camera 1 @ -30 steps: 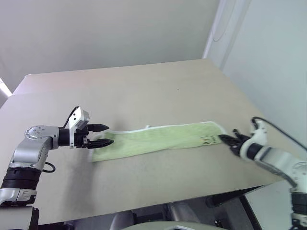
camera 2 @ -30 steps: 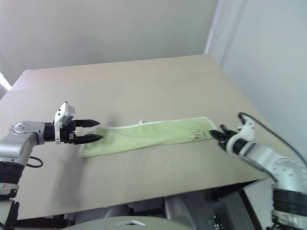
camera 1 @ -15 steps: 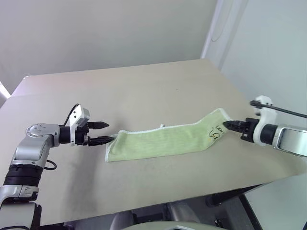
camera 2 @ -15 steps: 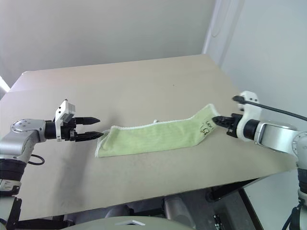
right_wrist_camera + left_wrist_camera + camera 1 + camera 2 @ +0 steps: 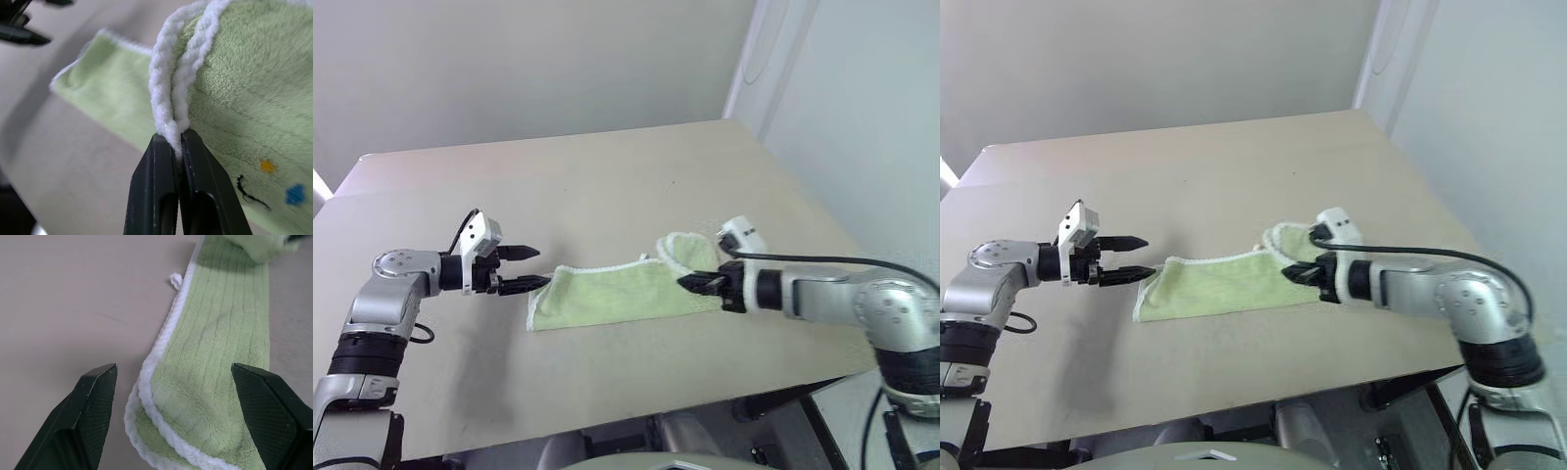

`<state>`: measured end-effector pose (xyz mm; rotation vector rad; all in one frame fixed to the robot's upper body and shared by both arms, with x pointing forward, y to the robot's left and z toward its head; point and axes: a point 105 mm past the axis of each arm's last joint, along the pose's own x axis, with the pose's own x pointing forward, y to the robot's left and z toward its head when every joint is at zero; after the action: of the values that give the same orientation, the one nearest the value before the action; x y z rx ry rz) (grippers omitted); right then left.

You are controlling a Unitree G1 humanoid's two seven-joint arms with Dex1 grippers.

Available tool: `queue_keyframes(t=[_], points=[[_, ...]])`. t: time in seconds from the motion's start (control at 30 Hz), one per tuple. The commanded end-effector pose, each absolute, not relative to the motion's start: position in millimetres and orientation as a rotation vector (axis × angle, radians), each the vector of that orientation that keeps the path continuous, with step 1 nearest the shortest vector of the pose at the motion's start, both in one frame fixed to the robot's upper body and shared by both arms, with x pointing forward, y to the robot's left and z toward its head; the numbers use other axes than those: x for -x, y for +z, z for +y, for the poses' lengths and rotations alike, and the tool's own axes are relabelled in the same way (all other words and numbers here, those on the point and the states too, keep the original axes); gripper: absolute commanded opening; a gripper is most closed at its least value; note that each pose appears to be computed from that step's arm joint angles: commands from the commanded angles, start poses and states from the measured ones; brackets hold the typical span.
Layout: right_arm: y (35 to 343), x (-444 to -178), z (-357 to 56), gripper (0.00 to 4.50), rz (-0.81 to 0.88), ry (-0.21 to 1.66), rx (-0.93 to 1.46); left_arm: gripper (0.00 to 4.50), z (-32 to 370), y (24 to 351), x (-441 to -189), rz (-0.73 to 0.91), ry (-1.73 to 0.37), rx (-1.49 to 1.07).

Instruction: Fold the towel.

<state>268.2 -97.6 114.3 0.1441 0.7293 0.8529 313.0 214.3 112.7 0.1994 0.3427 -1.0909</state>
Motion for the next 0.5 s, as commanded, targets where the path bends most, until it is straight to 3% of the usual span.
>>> queue_keyframes(t=[0.03, 0.17, 0.3, 0.5], points=[[112.1, -275.3, -84.3, 0.03, 0.699, 0.864, -0.135, 3.92, 213.0, 123.8, -315.7, 0.302, -1.087, -0.23], [93.2, -282.9, -79.0, 0.03, 0.731, 0.822, -0.101, 3.92, 212.0, 123.7, -315.1, 0.301, -1.087, -0.232], [95.0, -288.6, -80.0, 0.03, 0.665, 0.827, -0.023, 3.92, 211.9, 125.1, -315.3, 0.296, -1.082, -0.233], [101.9, -287.1, -66.5, 1.71, 0.589, 0.905, -0.006, 3.92, 214.1, 126.9, -318.7, 0.288, -1.064, -0.239]])
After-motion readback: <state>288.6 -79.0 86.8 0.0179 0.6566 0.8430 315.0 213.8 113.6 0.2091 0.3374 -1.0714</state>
